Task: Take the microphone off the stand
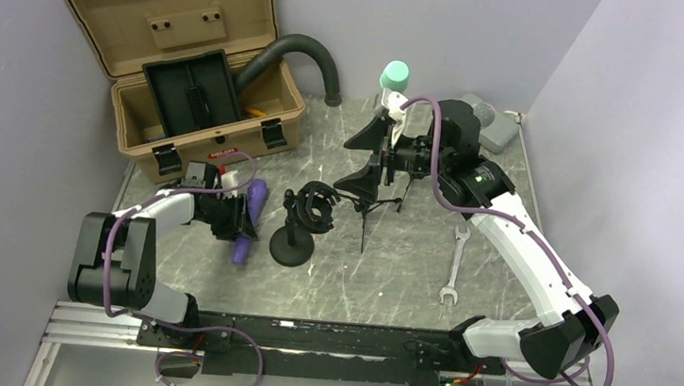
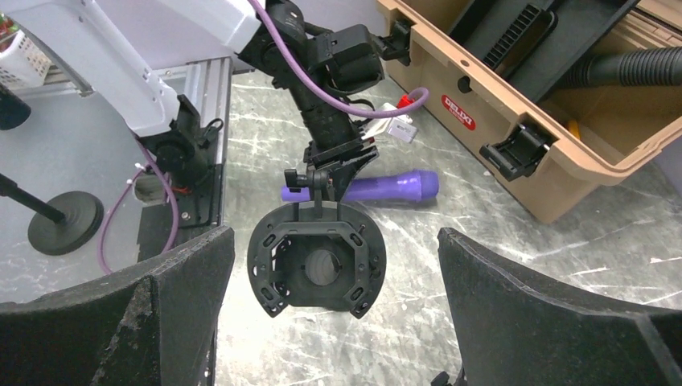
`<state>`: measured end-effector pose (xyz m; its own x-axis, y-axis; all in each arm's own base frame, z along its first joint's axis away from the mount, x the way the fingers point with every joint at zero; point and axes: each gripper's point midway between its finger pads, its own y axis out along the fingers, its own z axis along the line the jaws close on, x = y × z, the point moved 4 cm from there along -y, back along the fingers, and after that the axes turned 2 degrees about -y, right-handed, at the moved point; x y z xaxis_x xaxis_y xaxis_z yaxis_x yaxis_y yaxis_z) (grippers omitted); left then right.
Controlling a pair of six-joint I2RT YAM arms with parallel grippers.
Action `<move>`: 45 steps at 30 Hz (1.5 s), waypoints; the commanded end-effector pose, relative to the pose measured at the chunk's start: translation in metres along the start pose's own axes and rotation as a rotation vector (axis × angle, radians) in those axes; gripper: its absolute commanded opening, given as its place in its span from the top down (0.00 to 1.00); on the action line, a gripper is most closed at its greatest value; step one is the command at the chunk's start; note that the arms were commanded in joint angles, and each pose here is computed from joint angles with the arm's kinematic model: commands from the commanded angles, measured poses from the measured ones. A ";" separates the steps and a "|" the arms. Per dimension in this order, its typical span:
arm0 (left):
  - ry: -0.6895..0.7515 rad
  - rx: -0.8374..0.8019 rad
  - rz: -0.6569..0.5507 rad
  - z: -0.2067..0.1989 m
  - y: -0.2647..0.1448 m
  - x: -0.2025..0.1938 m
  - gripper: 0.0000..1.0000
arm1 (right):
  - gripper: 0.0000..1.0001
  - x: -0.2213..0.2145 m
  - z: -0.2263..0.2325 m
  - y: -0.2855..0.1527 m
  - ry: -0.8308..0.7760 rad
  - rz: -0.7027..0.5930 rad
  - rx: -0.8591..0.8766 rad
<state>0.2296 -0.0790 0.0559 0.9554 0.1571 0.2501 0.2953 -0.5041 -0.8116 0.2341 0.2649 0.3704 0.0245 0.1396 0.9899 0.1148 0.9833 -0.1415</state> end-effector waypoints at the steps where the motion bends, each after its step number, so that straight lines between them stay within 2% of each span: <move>1: 0.017 0.093 -0.037 0.013 -0.004 -0.001 0.51 | 0.00 0.007 -0.005 -0.001 -0.032 -0.011 -0.013; 12: 0.048 0.067 -0.060 0.006 -0.009 0.004 0.39 | 0.00 0.003 -0.004 -0.002 -0.039 -0.005 -0.020; 18: 0.193 -0.037 -0.138 -0.025 -0.040 0.022 0.11 | 0.00 -0.006 0.000 -0.006 -0.059 0.028 -0.014; 21: 0.349 -0.072 -0.202 -0.042 -0.066 0.031 0.01 | 0.00 -0.011 0.004 -0.009 -0.082 0.045 -0.001; 24: 0.535 -0.104 -0.293 -0.059 -0.093 0.033 0.01 | 0.00 -0.013 0.011 -0.013 -0.109 0.057 0.025; 29: 0.904 -0.247 -0.513 -0.102 -0.133 0.033 0.01 | 0.00 -0.013 0.018 -0.017 -0.147 0.068 0.061; 31: 1.002 -0.314 -0.559 -0.116 -0.140 0.033 0.01 | 0.00 -0.012 0.020 -0.018 -0.151 0.068 0.072; 35: 1.082 -0.455 -0.560 -0.141 -0.140 0.037 0.04 | 0.00 -0.013 0.021 -0.019 -0.154 0.075 0.078; 40: 1.254 -0.529 -0.541 -0.164 -0.117 0.030 0.08 | 0.00 -0.015 0.023 -0.021 -0.165 0.079 0.074; 45: 1.281 -0.584 -0.573 -0.176 -0.100 0.035 0.15 | 0.00 -0.021 0.024 -0.022 -0.165 0.079 0.073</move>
<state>0.2229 -0.1569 0.2253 0.1303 -0.2742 0.9528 0.3188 -0.8984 -0.3022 0.2148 0.2474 0.3457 -0.0735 0.2559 0.9639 0.0598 0.9659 -0.2519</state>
